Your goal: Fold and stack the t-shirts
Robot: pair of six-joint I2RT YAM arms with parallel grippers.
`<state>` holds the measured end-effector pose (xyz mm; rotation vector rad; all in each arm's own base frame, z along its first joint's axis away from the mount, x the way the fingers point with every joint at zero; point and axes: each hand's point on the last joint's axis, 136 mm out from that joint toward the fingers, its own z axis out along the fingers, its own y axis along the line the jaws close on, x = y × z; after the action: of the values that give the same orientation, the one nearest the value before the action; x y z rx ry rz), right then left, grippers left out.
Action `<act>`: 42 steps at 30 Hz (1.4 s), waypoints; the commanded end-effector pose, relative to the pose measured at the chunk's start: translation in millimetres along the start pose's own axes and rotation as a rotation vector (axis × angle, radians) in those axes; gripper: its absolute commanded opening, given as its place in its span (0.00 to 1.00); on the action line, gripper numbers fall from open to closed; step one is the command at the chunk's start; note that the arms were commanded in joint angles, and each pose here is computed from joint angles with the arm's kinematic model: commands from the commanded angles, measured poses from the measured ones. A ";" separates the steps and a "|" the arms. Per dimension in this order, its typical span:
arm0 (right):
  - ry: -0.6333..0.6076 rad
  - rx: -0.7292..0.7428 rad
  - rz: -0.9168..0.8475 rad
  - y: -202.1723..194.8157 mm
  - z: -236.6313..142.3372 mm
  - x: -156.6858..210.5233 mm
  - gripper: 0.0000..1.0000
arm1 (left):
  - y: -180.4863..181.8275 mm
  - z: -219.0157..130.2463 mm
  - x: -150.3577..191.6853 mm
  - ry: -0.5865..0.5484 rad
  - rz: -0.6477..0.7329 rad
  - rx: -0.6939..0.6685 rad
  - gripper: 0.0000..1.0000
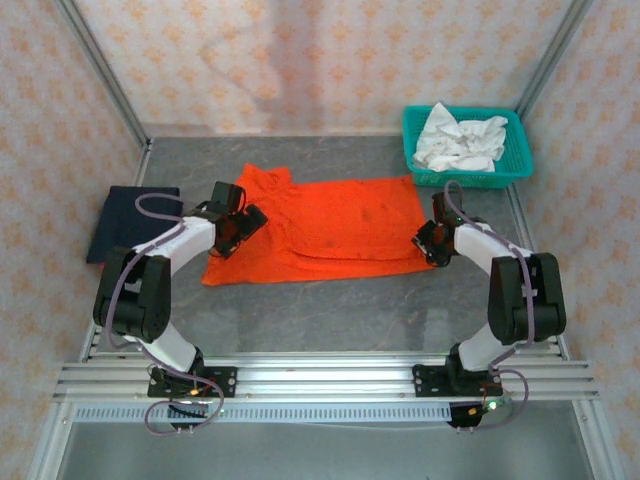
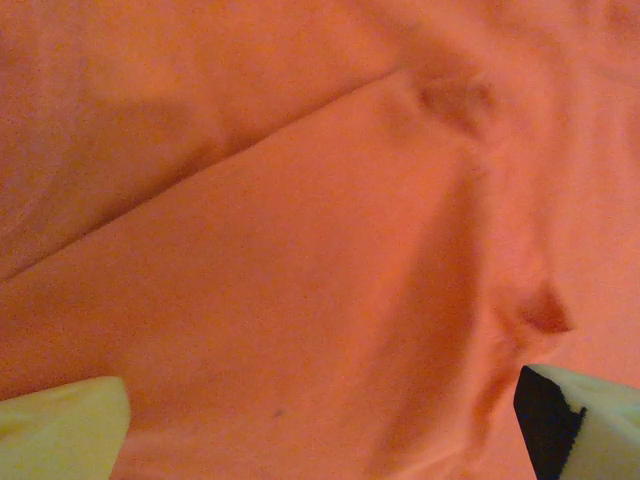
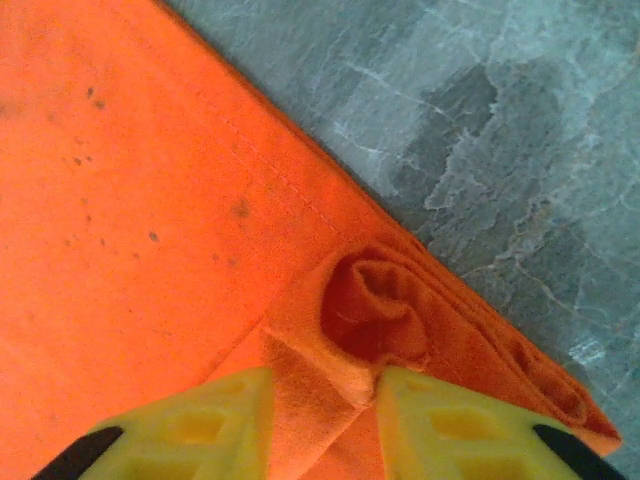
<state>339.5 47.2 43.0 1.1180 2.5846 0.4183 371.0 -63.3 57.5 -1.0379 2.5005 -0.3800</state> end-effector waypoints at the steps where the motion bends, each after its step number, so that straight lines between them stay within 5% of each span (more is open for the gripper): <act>1: -0.029 -0.035 -0.010 14.0 -5.4 -10.2 0.23 | 16.2 -7.8 -0.2 -0.030 -0.009 -0.031 1.00; 6: -0.050 -0.047 -0.016 23.3 -6.4 -19.6 0.01 | 33.2 -3.6 9.1 -0.017 -0.014 -0.072 1.00; 18: -0.114 -0.082 -0.010 52.0 0.2 -48.6 0.00 | 36.6 -5.8 11.9 -0.013 -0.009 -0.074 1.00; 20: -0.120 -0.095 -0.003 57.3 1.1 -52.3 0.14 | 36.0 -5.9 12.3 -0.011 -0.007 -0.071 1.00; 23: -0.127 -0.106 0.001 62.5 -0.7 -55.6 0.51 | 30.6 -6.8 13.8 -0.003 -0.006 -0.048 1.00; 25: -0.132 -0.124 -0.016 65.9 -6.9 -55.6 0.60 | 26.2 -8.4 15.0 -0.002 0.000 -0.033 1.00; 34: -0.130 -0.167 -0.128 63.9 -31.6 -11.9 0.69 | -32.2 -25.2 44.6 0.038 0.046 0.121 1.00; 42: 0.100 -0.310 -0.127 103.9 -5.5 96.0 0.61 | -73.5 -21.7 68.3 0.128 -0.075 0.282 0.99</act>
<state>349.9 153.1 79.2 0.7859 2.5424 0.6804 350.6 -146.1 79.5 -0.9447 2.4975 -0.6737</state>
